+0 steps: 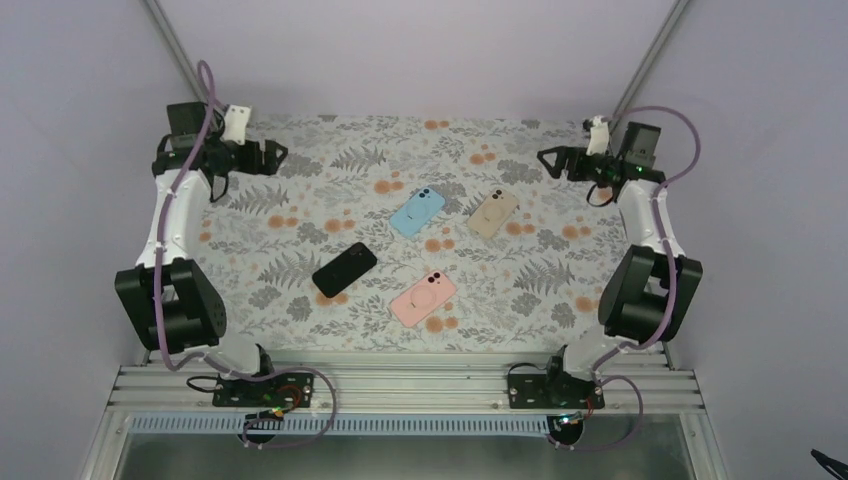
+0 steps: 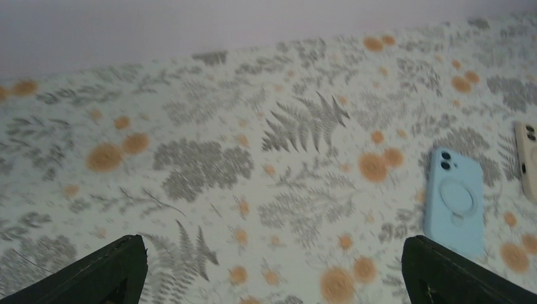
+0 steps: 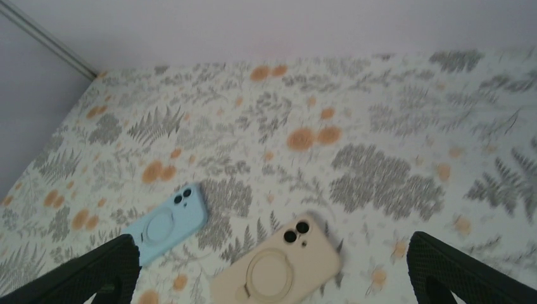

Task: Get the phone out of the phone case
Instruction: Pick up the phone at the center of the board.

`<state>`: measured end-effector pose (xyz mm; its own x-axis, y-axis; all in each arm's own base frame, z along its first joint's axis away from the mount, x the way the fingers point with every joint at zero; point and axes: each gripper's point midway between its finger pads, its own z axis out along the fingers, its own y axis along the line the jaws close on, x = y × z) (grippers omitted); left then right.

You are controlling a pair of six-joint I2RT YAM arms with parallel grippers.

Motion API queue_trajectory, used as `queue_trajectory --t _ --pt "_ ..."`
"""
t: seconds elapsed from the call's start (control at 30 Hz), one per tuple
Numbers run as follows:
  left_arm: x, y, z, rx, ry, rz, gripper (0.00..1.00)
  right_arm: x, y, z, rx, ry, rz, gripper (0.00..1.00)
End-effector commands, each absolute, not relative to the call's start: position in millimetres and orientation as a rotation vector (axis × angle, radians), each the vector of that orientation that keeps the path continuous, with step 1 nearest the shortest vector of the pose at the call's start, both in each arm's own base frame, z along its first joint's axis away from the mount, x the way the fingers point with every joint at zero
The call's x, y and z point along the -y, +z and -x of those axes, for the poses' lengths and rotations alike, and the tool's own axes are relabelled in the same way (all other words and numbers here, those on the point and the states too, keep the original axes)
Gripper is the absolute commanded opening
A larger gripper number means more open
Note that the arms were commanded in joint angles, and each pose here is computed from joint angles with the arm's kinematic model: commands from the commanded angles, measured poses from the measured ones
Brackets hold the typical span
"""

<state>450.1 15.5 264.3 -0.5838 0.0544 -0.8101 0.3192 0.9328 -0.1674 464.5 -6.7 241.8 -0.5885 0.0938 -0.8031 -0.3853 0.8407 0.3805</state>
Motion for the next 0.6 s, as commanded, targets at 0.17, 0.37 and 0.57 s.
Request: queue_trajectory --t 0.17,0.37,0.57 --pt "39 238 -387 -2.207 -0.337 -0.525 1.0 -19 249 -412 -2.004 0.555 0.217 0.99" --pt "78 204 -345 -2.279 -0.361 -0.767 1.0 -35 261 -388 -1.942 0.575 0.27 0.99" --pt "105 159 -308 -2.372 -0.314 -0.997 1.0 -43 269 -388 -1.913 0.62 0.295 0.99"
